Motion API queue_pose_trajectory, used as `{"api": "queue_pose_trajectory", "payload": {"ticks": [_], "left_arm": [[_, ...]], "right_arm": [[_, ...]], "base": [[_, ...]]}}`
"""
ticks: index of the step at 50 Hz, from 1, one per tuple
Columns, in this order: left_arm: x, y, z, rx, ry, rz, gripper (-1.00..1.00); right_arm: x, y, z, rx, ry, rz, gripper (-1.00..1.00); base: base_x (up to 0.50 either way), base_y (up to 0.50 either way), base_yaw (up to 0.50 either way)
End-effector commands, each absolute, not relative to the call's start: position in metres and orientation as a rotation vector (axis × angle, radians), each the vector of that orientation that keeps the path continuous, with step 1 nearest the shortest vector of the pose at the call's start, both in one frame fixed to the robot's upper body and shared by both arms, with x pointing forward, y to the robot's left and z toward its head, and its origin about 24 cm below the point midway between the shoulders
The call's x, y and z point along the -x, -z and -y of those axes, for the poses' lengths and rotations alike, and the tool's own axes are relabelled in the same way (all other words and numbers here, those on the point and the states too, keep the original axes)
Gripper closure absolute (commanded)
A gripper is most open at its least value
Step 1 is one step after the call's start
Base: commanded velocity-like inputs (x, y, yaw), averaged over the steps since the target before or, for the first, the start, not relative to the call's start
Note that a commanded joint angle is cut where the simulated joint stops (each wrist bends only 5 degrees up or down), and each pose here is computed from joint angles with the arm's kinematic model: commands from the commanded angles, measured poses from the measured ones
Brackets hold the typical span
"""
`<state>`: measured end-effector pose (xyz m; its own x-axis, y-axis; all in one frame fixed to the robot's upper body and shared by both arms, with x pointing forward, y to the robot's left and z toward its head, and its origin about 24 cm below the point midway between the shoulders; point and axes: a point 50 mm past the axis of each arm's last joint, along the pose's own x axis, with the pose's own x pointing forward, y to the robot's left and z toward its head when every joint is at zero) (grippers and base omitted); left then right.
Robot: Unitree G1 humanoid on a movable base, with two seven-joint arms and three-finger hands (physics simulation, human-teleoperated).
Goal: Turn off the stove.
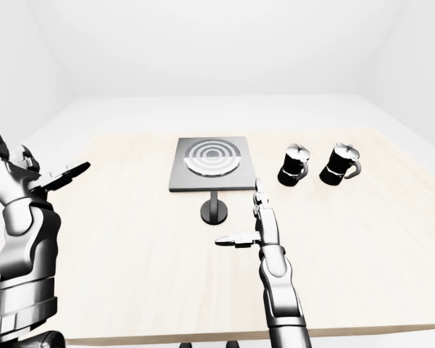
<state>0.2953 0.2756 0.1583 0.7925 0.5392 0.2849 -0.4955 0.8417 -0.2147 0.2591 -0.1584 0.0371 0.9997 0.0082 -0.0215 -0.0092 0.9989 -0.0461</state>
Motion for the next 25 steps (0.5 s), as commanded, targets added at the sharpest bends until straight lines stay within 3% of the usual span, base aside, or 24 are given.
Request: {"api": "queue_pose_trajectory", "payload": {"ticks": [1,12,25], "left_arm": [[-0.306,-0.183,-0.300,0.156,-0.637,0.391,-1.00],[-0.316,-0.204,-0.332,0.279,-0.708,0.390,-1.00],[-0.321,-0.198,-0.341,0.299,-0.732,0.359,-1.00]], "right_arm": [[-0.259,-0.037,0.159,0.051,-0.003,-0.020,-1.00],[-0.260,-0.036,0.158,0.061,-0.011,-0.020,-1.00],[-0.260,-0.037,0.158,0.065,-0.013,-0.023,-1.00]], "base": [[0.00,0.00,0.00],[0.00,0.00,0.00],[0.00,0.00,0.00]]}}
